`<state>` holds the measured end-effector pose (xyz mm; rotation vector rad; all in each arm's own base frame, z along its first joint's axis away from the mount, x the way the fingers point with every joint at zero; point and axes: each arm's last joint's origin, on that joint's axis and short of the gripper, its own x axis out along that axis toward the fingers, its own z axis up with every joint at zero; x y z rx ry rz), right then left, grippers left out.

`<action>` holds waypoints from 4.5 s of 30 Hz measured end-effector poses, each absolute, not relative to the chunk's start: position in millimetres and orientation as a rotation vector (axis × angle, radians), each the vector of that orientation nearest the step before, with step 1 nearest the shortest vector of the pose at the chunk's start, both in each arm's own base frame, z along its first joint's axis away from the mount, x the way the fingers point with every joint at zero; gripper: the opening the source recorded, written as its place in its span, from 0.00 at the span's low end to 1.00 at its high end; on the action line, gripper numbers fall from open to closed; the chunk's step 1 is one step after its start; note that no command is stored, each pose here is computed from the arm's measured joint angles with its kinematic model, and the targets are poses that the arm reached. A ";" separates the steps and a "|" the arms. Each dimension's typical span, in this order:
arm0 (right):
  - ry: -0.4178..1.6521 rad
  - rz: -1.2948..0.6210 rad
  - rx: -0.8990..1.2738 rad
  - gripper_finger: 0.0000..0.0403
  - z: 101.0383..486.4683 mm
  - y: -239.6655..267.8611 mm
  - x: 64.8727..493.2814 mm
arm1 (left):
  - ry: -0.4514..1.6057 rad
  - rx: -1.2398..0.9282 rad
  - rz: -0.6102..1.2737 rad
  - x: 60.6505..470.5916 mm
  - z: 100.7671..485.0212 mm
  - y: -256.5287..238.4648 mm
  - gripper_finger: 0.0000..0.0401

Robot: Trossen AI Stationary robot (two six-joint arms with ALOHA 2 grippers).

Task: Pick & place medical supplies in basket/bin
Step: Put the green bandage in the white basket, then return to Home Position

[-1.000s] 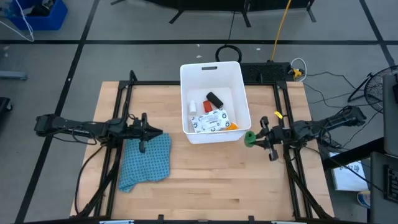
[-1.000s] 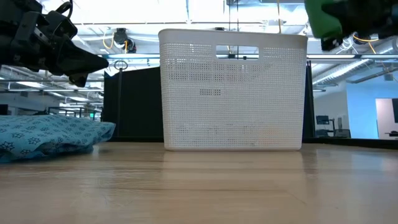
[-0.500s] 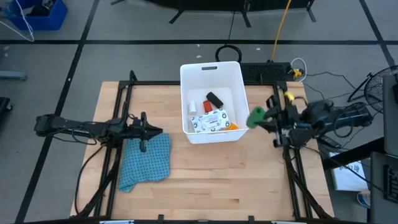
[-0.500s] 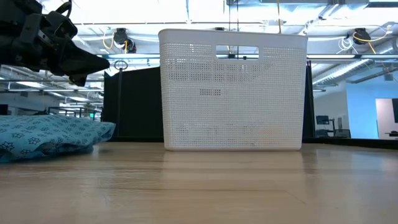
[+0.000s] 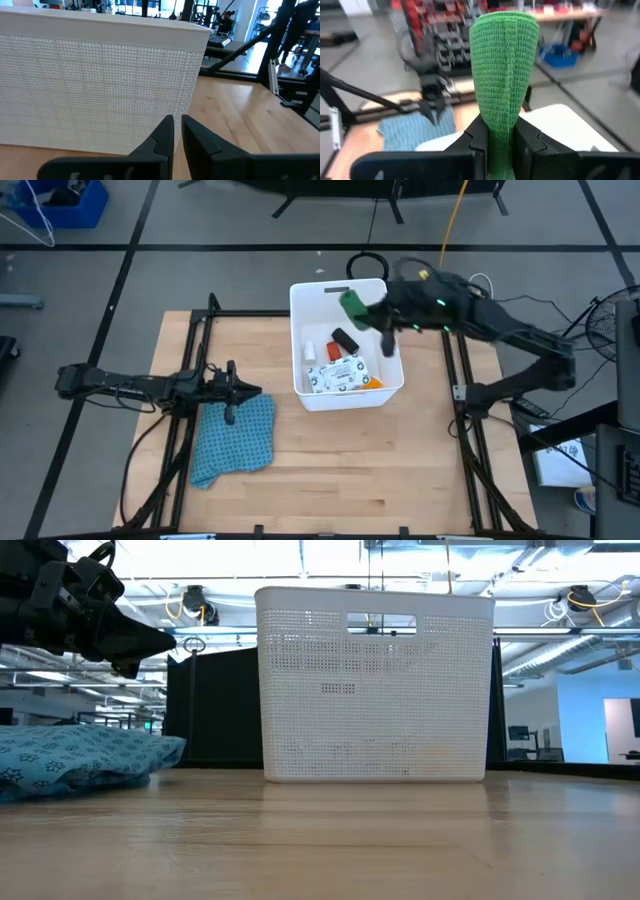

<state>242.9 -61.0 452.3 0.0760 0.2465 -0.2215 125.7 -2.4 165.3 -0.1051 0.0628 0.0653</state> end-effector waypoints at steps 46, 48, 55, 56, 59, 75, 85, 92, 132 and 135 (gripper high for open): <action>1.270 -0.146 -0.130 0.09 206.0 -268.3 361.5 | 0.068 0.028 0.071 125.7 165.3 -2.1 0.09; 1.264 -0.152 -0.124 0.09 204.8 -269.4 362.2 | 0.068 0.039 0.076 125.7 165.3 -2.0 0.09; 1.208 -0.225 -0.088 0.09 230.0 -268.3 354.8 | 0.068 0.059 0.106 125.6 165.5 -1.1 0.09; 1.192 -0.244 -0.081 0.09 238.4 -267.8 351.7 | 0.069 0.064 0.106 125.6 165.4 -1.1 0.09; 1.162 -0.281 -0.060 0.09 256.0 -264.9 345.2 | 0.069 0.080 0.113 125.6 165.5 -0.9 0.09; 1.360 -0.355 0.083 0.09 228.8 -266.3 319.3 | 0.075 0.057 0.113 125.5 164.7 -0.9 0.09; 1.445 -0.220 -0.024 0.09 189.5 -259.3 309.9 | 0.075 0.055 0.112 125.5 164.8 -0.9 0.09; 1.497 -0.227 -0.162 0.09 173.1 -254.9 308.4 | 0.075 0.061 0.112 125.5 164.8 -0.9 0.09; 1.243 -0.370 -0.244 0.54 254.2 -232.2 296.8 | 0.075 0.054 0.109 125.5 164.7 -1.0 0.09; 1.125 -0.397 -0.276 0.53 287.8 -219.0 289.9 | 0.073 0.054 0.109 125.6 165.0 -1.0 0.09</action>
